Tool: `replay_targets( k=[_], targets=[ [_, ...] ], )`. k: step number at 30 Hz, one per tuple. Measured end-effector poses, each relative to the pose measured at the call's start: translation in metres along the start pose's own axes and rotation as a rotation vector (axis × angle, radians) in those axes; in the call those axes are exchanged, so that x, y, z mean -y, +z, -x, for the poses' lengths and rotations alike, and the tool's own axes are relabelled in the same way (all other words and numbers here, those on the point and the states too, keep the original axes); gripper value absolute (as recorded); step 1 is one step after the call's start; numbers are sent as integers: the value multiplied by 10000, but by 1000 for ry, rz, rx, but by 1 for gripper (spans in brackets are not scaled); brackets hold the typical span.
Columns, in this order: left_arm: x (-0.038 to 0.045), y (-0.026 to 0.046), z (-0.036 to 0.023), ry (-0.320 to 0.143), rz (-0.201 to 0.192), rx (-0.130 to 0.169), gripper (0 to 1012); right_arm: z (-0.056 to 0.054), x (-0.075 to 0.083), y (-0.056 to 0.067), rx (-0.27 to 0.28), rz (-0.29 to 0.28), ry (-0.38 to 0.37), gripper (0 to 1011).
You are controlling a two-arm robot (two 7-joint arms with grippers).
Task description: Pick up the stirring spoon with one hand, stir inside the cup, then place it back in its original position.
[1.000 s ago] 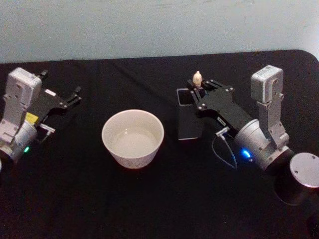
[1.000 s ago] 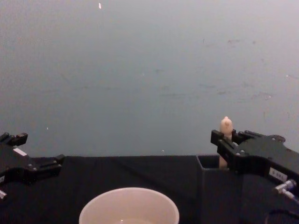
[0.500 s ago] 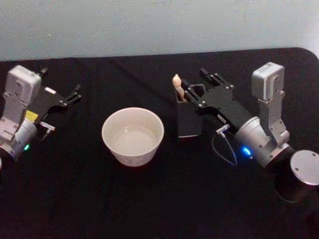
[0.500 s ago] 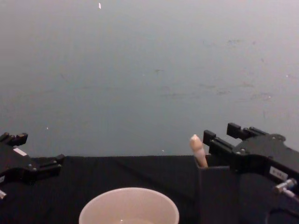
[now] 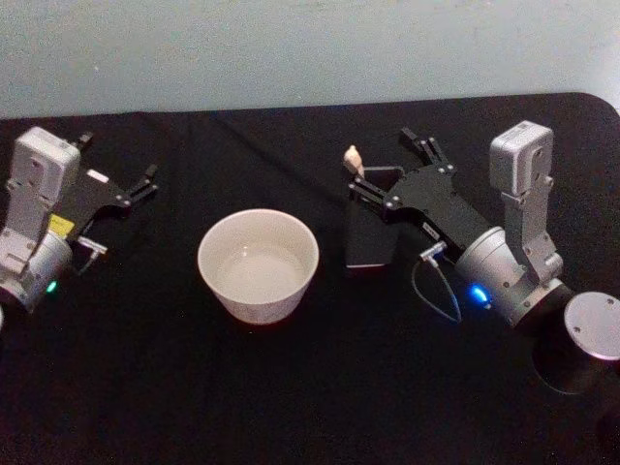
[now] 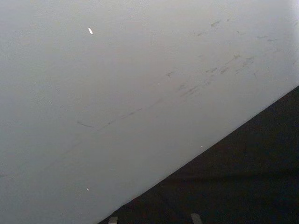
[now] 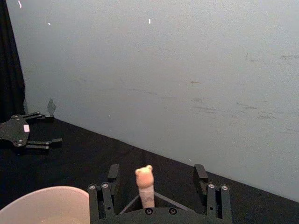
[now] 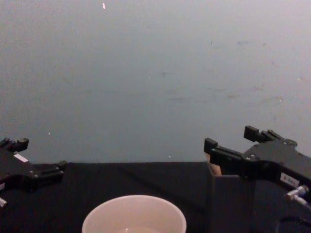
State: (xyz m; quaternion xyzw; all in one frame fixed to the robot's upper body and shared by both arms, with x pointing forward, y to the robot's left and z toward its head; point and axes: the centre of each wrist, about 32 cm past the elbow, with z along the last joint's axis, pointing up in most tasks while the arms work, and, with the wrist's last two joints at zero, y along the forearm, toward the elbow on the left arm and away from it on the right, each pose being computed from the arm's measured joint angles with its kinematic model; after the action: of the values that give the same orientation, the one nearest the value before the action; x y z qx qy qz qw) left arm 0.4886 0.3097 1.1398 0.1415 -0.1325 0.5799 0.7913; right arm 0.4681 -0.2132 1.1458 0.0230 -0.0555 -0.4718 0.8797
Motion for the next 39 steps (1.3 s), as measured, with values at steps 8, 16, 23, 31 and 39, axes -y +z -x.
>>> replay_targets(
  k=[8, 16, 23, 31, 39],
  targets=[
    [0, 0, 0, 0, 0, 0, 1001, -23, -7, 44, -13, -26, 7, 1000],
    [0, 0, 0, 0, 0, 0, 1001, -156, -56, 203, -16, -91, -64, 1000],
    [0, 0, 0, 0, 0, 0, 1001, -360, -26, 172, 35, -29, -195, 1000],
    [0, 0, 0, 0, 0, 0, 1001, -373, 90, -22, 57, 97, -226, 1000],
    [0, 0, 0, 0, 0, 0, 1001, -321, 192, -184, 71, 207, -222, 1000]
  ],
)
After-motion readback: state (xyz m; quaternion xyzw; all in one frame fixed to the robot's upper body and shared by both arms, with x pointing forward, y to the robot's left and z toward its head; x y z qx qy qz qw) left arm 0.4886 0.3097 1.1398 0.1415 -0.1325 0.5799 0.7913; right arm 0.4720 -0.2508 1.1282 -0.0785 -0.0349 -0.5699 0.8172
